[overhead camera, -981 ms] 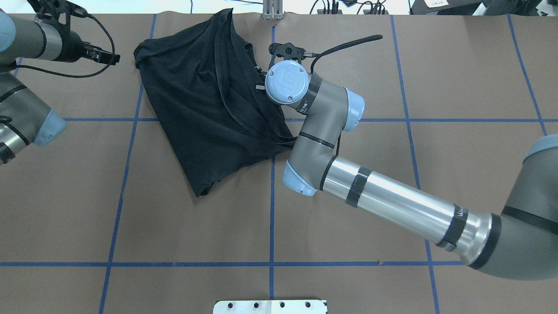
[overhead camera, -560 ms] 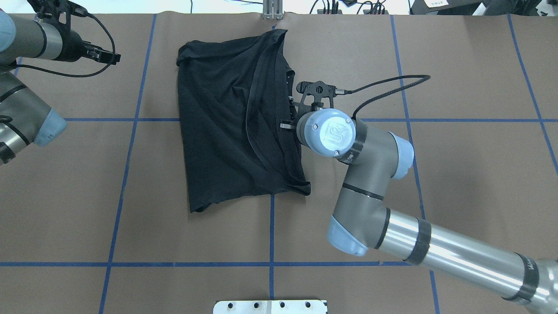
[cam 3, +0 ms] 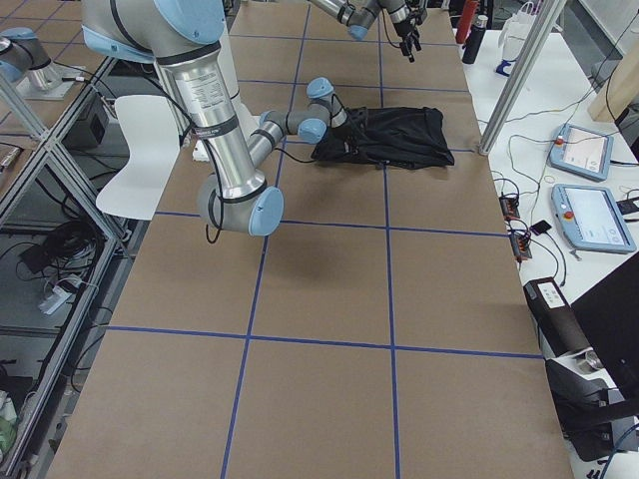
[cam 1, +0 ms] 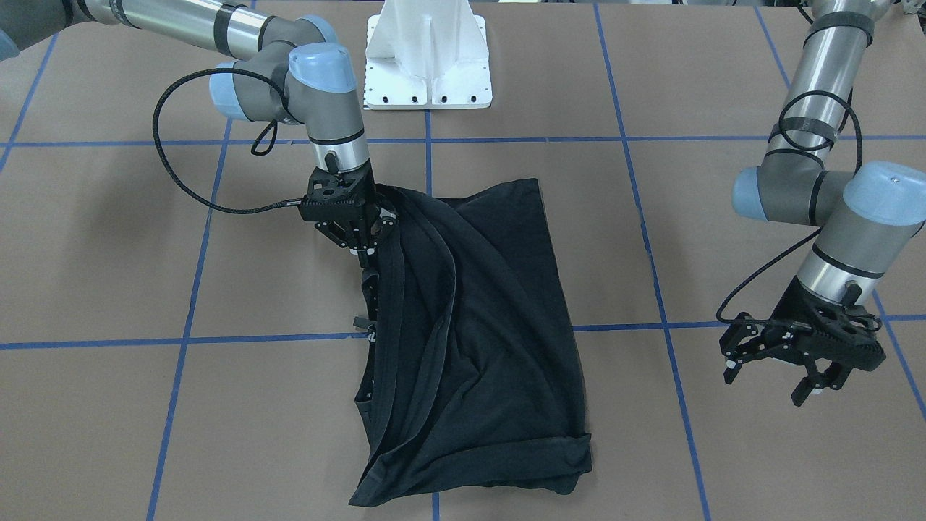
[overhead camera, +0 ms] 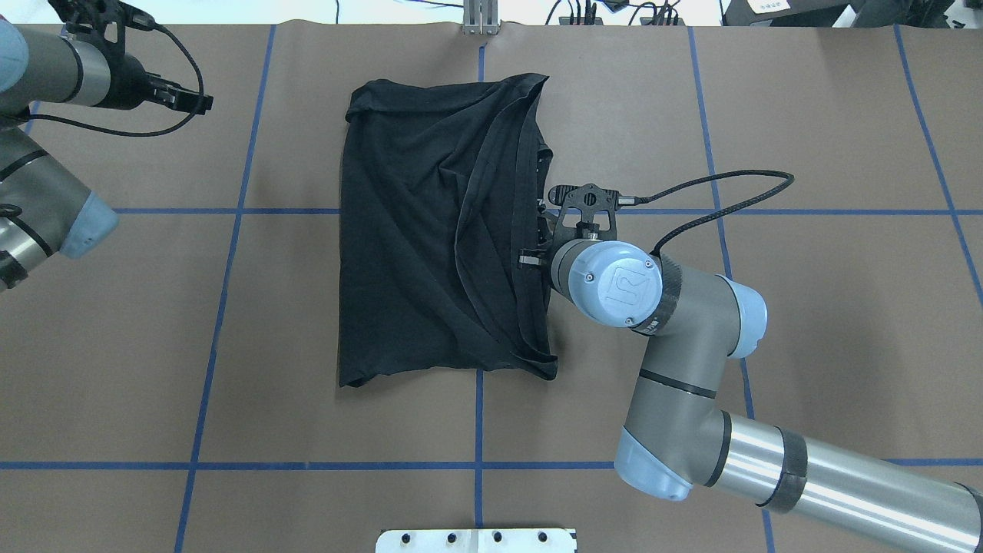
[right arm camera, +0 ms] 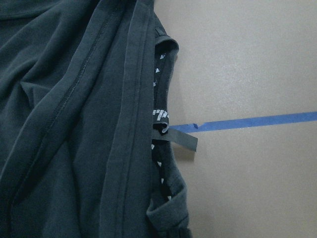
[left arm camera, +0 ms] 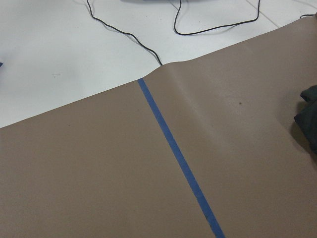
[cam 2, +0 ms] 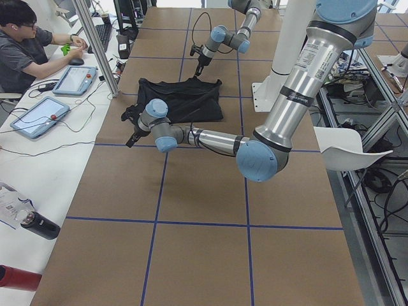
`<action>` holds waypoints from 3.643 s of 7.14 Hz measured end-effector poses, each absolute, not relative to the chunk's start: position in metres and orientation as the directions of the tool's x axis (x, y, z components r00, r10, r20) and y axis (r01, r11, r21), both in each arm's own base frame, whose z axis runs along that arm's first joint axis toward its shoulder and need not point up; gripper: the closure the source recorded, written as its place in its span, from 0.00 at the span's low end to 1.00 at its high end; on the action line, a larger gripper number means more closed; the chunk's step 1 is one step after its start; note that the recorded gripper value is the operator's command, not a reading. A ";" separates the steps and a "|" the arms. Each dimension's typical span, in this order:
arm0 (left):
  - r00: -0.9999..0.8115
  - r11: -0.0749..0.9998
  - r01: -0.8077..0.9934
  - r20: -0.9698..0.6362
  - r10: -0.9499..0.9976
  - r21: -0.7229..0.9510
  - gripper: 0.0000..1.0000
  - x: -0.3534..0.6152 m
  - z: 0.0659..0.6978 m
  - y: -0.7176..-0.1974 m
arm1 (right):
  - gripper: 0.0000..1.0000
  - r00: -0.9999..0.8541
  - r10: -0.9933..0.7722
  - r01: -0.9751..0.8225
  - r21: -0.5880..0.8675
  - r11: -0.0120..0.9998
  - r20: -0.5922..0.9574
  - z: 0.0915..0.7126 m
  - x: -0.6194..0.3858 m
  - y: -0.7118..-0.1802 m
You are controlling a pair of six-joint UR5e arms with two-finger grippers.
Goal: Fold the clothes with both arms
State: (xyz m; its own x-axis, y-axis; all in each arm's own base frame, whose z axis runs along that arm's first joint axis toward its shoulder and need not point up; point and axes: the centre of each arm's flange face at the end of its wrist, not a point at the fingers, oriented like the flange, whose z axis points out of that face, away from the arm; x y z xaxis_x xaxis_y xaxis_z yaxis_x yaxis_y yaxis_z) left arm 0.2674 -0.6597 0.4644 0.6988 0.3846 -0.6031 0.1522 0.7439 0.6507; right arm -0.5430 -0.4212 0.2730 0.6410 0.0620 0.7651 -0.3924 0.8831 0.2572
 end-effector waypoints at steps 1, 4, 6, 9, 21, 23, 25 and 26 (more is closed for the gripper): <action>0.698 0.744 0.152 -0.603 0.385 0.651 0.00 0.268 0.464 -0.660 | 0.01 0.641 0.061 -0.391 0.258 0.883 0.765 0.273 -0.541 -0.422; 0.698 0.745 0.151 -0.603 0.385 0.650 0.00 0.268 0.465 -0.659 | 0.00 0.628 0.089 -0.383 0.207 0.900 0.773 0.238 -0.515 -0.443; 0.699 0.745 0.150 -0.603 0.385 0.650 0.00 0.268 0.466 -0.659 | 0.17 0.625 0.122 -0.382 0.165 0.909 0.771 0.180 -0.545 -0.469; 0.700 0.746 0.151 -0.604 0.383 0.648 0.00 0.267 0.467 -0.659 | 0.41 0.673 0.170 -0.370 0.128 0.920 0.720 0.146 -0.631 -0.492; 0.700 0.748 0.149 -0.603 0.382 0.647 0.00 0.268 0.469 -0.657 | 1.00 0.704 0.143 -0.332 0.144 0.932 0.695 0.163 -0.637 -0.483; 0.699 0.747 0.150 -0.604 0.383 0.647 0.00 0.268 0.469 -0.657 | 1.00 0.720 0.097 -0.302 0.185 0.935 0.687 0.219 -0.582 -0.472; 0.699 0.747 0.150 -0.604 0.383 0.647 0.00 0.268 0.469 -0.657 | 1.00 0.744 0.076 -0.282 0.209 0.936 0.664 0.269 -0.542 -0.456; 0.698 0.747 0.150 -0.605 0.383 0.647 0.00 0.268 0.468 -0.657 | 1.00 0.752 0.075 -0.279 0.213 0.937 0.655 0.280 -0.536 -0.453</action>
State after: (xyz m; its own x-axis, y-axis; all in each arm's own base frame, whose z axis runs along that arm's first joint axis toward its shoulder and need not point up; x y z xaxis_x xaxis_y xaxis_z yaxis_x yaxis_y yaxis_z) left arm 0.2676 -0.6571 0.4685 0.6984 0.3832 -0.6045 0.1501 0.7474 0.6472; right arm -0.5357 -0.4530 0.2801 0.7519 0.0748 0.6550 -0.2785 0.9366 0.2128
